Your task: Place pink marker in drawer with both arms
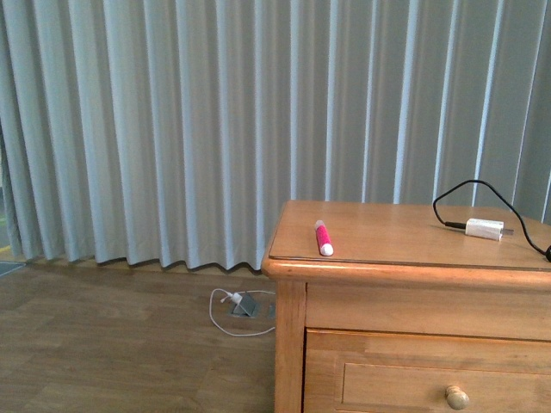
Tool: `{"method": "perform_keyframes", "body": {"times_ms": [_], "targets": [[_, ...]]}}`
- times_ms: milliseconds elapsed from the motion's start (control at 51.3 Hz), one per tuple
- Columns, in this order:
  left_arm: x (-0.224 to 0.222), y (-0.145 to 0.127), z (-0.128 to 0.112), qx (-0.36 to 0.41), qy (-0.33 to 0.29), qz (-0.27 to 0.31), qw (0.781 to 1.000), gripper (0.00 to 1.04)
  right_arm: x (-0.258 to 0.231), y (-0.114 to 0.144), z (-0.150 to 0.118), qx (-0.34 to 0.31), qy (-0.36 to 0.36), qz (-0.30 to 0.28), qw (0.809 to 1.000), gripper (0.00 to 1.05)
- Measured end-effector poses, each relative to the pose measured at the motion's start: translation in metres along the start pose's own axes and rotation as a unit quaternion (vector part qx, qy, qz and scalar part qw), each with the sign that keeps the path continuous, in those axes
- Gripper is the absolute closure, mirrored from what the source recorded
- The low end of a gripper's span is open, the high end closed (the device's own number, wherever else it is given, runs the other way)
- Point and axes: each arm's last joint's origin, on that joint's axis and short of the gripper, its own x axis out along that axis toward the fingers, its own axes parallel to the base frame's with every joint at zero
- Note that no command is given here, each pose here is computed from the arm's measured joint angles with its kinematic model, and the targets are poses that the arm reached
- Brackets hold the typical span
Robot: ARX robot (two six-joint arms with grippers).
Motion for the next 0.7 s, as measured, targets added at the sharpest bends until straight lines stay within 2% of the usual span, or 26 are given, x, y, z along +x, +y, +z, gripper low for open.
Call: {"method": "perform_keyframes", "body": {"times_ms": [234, 332, 429, 702], "targets": [[0.000, 0.000, 0.000, 0.000, 0.000, 0.000, 1.000, 0.06, 0.000, 0.000, 0.000, 0.001, 0.001, 0.000, 1.000, 0.08], [0.000, 0.000, 0.000, 0.000, 0.000, 0.000, 1.000, 0.06, 0.002, 0.001, -0.004, 0.040, 0.100, -0.002, 0.994, 0.08], [0.000, 0.000, 0.000, 0.000, 0.000, 0.000, 1.000, 0.06, 0.010, 0.004, -0.006, 0.056, 0.141, 0.007, 0.988, 0.08], [0.000, 0.000, 0.000, 0.000, 0.000, 0.000, 1.000, 0.06, 0.084, 0.036, 0.004, 0.033, 0.174, 0.051, 0.983, 0.08]]}}
